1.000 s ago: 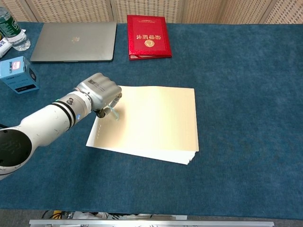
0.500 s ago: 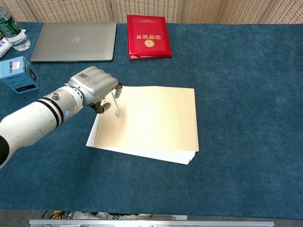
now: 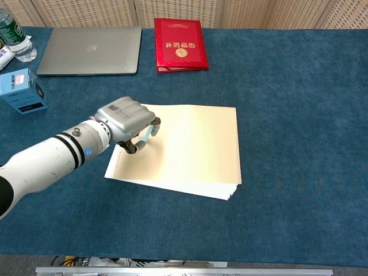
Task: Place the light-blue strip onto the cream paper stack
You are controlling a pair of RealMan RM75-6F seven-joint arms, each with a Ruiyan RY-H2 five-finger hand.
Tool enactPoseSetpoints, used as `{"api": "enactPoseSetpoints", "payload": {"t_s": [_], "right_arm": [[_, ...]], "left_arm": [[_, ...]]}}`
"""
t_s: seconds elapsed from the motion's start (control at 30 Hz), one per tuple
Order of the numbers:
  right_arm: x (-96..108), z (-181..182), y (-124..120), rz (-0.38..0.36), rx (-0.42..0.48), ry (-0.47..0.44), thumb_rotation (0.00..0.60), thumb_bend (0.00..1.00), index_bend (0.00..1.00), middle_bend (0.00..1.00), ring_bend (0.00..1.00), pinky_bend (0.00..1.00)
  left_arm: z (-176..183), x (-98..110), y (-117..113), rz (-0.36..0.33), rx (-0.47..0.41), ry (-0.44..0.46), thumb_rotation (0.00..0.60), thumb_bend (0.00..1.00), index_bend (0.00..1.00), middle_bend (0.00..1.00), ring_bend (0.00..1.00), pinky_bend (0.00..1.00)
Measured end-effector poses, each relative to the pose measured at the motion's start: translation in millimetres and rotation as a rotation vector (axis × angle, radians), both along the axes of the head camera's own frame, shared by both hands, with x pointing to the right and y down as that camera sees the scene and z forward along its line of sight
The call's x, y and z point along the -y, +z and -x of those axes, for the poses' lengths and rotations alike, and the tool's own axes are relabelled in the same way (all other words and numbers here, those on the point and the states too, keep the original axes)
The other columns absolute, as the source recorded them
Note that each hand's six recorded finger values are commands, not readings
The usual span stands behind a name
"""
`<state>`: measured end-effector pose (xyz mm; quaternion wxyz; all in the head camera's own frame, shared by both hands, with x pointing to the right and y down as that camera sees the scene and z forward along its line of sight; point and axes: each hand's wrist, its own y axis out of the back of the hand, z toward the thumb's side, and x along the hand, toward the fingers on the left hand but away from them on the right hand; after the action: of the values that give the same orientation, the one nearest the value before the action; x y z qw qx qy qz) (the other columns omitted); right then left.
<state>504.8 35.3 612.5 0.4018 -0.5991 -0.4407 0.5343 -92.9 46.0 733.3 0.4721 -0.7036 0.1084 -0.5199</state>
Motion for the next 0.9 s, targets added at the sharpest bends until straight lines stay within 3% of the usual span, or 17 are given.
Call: {"api": "enactPoseSetpoints", "payload": {"t_s": [0.47, 0.7, 0.9], "right_arm": [[-0.7, -5.1, 1.5, 0.003, -0.001, 0.012, 0.600, 0.32, 0.46, 0.51, 0.52, 0.51], [-0.5, -4.3, 1.8, 0.002, 0.000, 0.010, 0.600, 0.32, 0.46, 0.51, 0.52, 0.51], [0.7, -1.7, 1.4, 0.000, 0.002, 0.003, 0.600, 0.32, 0.46, 0.51, 0.52, 0.51]], "left_arm": [[-12.7, -4.6, -7.2, 0.026, -0.087, 0.014, 0.600, 0.44, 0.17, 1.00, 1.00, 1.00], [-14.6, -5.7, -21.4, 0.030, -0.176, 0.005, 0.600, 0.44, 0.19, 1.00, 1.00, 1.00], [8.4, -0.7, -33.4, -0.001, -0.195, -0.017, 0.600, 0.44, 0.28, 1.00, 1.00, 1.00]]}}
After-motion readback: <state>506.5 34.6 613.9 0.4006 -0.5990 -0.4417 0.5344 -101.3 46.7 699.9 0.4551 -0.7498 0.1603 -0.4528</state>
